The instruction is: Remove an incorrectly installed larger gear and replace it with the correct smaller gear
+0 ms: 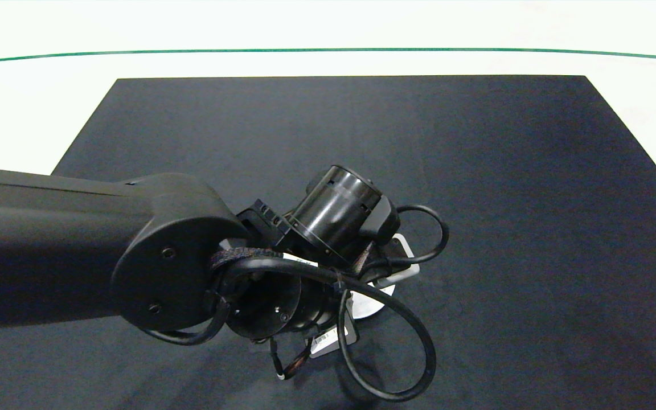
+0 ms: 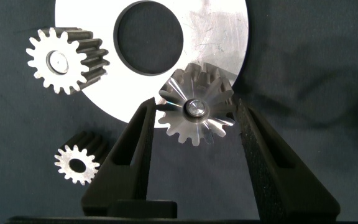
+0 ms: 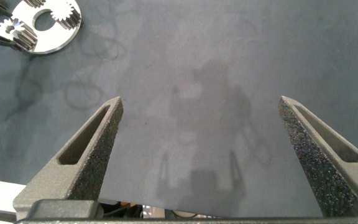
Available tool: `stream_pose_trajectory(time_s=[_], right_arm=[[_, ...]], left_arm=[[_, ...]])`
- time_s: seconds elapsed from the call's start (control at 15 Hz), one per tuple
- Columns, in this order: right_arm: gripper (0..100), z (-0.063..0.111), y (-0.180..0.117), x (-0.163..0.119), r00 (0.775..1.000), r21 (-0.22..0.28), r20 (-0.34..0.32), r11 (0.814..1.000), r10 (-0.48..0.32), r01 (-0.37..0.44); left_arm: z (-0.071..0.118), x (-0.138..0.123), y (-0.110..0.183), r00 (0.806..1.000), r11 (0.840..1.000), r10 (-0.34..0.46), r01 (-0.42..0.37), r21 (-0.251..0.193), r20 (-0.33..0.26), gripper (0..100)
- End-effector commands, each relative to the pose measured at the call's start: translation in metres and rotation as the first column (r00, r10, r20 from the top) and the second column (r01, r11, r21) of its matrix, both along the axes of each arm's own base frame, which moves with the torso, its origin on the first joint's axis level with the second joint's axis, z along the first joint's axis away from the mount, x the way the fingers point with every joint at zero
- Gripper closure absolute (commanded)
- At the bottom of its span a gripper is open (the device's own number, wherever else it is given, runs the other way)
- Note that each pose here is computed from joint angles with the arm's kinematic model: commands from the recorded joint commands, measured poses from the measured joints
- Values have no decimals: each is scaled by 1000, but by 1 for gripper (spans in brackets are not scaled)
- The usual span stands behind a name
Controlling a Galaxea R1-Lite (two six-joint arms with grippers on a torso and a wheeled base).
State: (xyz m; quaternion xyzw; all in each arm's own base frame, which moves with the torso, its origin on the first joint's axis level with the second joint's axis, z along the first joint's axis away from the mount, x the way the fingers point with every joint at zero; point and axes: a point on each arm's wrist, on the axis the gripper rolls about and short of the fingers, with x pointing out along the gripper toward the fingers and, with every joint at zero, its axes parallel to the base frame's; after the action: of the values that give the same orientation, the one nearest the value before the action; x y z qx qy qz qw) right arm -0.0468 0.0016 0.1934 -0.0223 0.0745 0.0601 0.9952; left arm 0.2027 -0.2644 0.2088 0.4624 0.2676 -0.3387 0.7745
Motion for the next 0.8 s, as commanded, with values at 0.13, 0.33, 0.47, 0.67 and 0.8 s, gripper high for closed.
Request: stream_pose_trajectory(time_s=[0.13, 0.33, 0.47, 0.67, 0.8], right_arm=[[0, -3, 0, 1, 1000, -1, -12, 1000, 1, -1], [0, -3, 0, 1, 1000, -1, -12, 1000, 1, -1], [0, -3, 0, 1, 1000, -1, -12, 1000, 1, -1], [0, -3, 0, 1, 1000, -2, -10, 1000, 2, -2], [0, -3, 0, 1, 1000, -2, -10, 1000, 2, -2]], left_arm=[[0, -1, 2, 1000, 1000, -2, 2, 22, -10, 69], [1, -1, 2, 1000, 1000, 3, -3, 20, -11, 69], [1, 0, 1, 1000, 1000, 4, -4, 17, -11, 0], [1, -2, 1, 1000, 1000, 11, -11, 8, -14, 0], [1, -3, 1, 1000, 1000, 20, -20, -2, -20, 0]])
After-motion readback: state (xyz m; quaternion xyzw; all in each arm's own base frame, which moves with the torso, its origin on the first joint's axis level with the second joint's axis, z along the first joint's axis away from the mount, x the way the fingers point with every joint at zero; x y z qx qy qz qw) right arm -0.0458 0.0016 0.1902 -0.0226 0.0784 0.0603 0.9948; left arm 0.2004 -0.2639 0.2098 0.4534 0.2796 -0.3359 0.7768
